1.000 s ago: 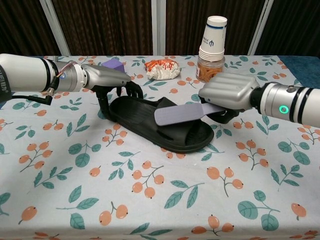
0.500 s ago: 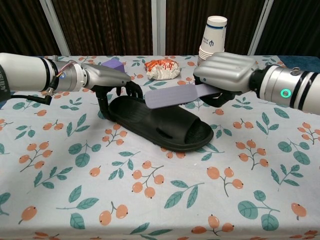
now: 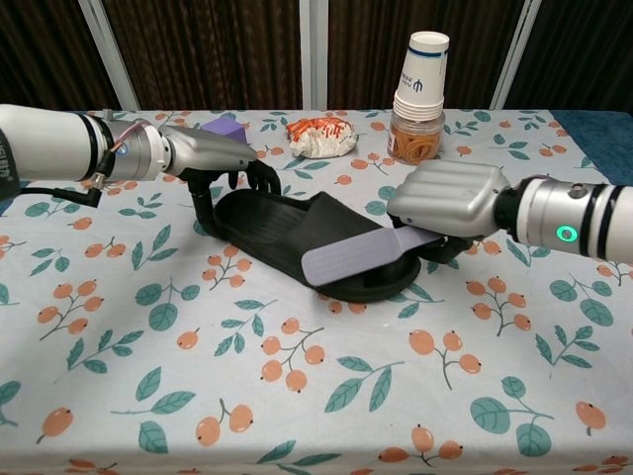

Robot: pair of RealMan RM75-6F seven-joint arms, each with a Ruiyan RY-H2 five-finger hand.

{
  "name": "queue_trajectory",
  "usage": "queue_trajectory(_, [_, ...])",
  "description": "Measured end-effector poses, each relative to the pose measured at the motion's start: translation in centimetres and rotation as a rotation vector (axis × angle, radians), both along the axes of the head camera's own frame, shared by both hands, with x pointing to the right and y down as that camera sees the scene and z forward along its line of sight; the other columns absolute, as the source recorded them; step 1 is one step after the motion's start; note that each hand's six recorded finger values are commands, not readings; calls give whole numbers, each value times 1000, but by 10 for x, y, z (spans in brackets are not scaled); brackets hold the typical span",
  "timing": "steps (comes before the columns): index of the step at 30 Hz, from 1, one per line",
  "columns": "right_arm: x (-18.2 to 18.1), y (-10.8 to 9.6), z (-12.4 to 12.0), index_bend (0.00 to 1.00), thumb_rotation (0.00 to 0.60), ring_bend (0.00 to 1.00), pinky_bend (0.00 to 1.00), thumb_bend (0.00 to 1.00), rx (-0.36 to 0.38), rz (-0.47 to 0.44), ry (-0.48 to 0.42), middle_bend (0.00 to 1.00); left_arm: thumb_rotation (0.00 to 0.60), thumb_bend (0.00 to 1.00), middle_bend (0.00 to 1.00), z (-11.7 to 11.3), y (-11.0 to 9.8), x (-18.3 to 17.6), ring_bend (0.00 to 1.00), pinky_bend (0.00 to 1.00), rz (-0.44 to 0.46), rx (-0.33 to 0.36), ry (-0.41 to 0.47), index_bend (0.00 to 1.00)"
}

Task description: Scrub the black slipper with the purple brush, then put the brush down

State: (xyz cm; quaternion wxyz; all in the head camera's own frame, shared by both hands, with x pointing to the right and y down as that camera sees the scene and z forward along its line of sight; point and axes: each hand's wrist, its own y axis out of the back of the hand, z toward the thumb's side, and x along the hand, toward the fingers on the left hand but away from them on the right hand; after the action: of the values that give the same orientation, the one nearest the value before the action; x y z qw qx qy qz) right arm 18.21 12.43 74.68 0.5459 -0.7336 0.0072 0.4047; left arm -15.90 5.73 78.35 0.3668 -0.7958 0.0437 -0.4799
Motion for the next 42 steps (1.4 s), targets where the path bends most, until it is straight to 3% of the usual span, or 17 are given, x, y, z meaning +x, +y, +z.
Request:
queue_trajectory(3, [13,1,-10,1000,600,1000,1000,643,2,13,-16,1000,600,310,397,-1,-1,0,237,297,0,5,1,386])
queue_trajectory(6, [21,-5,-23,1000,600,1000,1000,642,14,63,-64,1000,600,309,322,-3,-1,0,191,280,-4,6,7,277])
queue_trajectory(9, [36,-22,-39,1000,600,1000,1000,640,33,156,-113,1000,600,309,183,-6,0,0,104,218,-5,4,16,146])
queue_trajectory(12, [54,-38,-45,1000,600,1000,1000,635,46,245,-115,1000,600,309,121,-13,1,0,62,167,-4,8,35,115])
queue_trajectory(20, [100,-50,-22,1000,600,989,1000,616,-11,433,-7,995,600,277,98,-50,-3,-13,52,154,-61,71,144,111])
queue_trajectory(25, [112,-44,-2,926,600,889,978,517,-68,511,44,891,600,258,98,-82,-7,-42,52,153,-151,137,216,111])
queue_trajectory(31, [113,-33,14,587,600,666,776,429,-116,551,79,663,600,257,98,-111,-8,-90,52,149,-247,197,231,111])
queue_trajectory(35, [112,-27,18,154,600,325,437,222,-154,576,87,343,600,258,98,-120,-4,-110,52,148,-284,215,231,111])
queue_trajectory(37, [112,-24,18,23,600,156,274,102,-167,583,93,187,600,258,98,-123,-1,-116,52,148,-298,221,234,111])
queue_trajectory(39, [113,-23,16,0,600,28,133,15,-181,592,96,49,600,258,98,-125,1,-121,52,148,-307,226,237,111])
queue_trajectory(42, [115,-21,10,0,600,0,17,0,-203,610,93,0,600,258,98,-128,4,-128,52,148,-319,232,241,111])
